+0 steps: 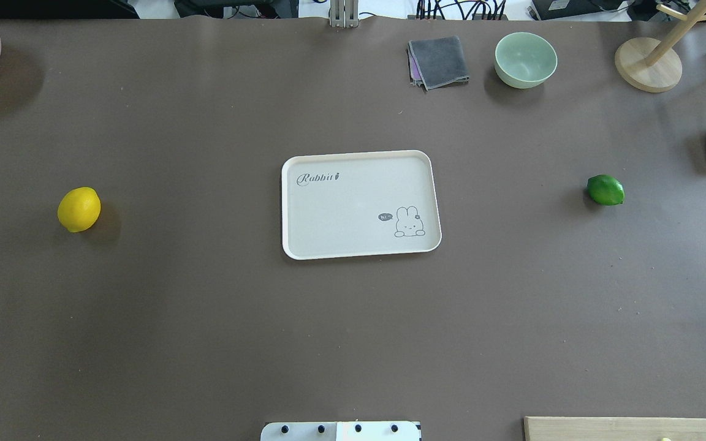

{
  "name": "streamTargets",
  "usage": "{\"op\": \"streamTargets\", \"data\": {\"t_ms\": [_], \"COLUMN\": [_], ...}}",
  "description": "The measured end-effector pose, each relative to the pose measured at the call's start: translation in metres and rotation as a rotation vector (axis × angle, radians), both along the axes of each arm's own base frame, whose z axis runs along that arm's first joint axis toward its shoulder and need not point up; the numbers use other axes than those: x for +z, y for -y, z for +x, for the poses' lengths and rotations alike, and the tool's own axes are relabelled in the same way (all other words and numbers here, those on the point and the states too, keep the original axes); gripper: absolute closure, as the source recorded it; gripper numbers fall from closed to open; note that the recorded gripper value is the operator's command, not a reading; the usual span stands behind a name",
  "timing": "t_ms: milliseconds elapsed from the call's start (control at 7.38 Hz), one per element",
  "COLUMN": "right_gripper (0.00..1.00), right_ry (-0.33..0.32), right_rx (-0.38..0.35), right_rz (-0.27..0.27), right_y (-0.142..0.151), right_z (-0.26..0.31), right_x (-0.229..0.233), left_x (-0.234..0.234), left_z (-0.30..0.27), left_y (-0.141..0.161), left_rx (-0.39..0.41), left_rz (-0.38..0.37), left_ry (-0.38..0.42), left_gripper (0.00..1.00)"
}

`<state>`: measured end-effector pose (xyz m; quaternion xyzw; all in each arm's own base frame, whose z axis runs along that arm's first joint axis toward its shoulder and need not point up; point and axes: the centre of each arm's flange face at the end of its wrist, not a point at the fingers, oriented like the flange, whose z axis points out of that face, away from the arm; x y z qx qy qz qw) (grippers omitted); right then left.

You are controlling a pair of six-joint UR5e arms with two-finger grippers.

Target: Place all lemons on tray

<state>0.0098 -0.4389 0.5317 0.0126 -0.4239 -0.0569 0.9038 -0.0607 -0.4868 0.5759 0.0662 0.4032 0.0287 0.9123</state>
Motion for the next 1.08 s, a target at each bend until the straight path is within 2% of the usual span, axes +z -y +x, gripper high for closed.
{"op": "streamTargets", "data": {"t_ms": [407, 814, 1085], "right_gripper": [0.0, 0.0, 0.0], "right_ry": [-0.002, -0.005, -0.004], "right_rx": [0.001, 0.003, 0.005], "right_rz": [0.0, -0.02, -0.028], "right_y": [0.0, -0.009, -0.011], "right_z": [0.0, 0.001, 0.001], "right_x": [0.0, 0.007, 0.01], "left_x": [-0.009, 0.026, 0.032], "left_z": [0.001, 0.01, 0.011], "left_y": [0.01, 0.011, 0.007], "left_rx": [0.003, 0.024, 0.026], "left_rz": [0.016, -0.046, -0.055], "left_ry": [0.0, -0.017, -0.028], "left_gripper": [0.02, 0.02, 0.02]}}
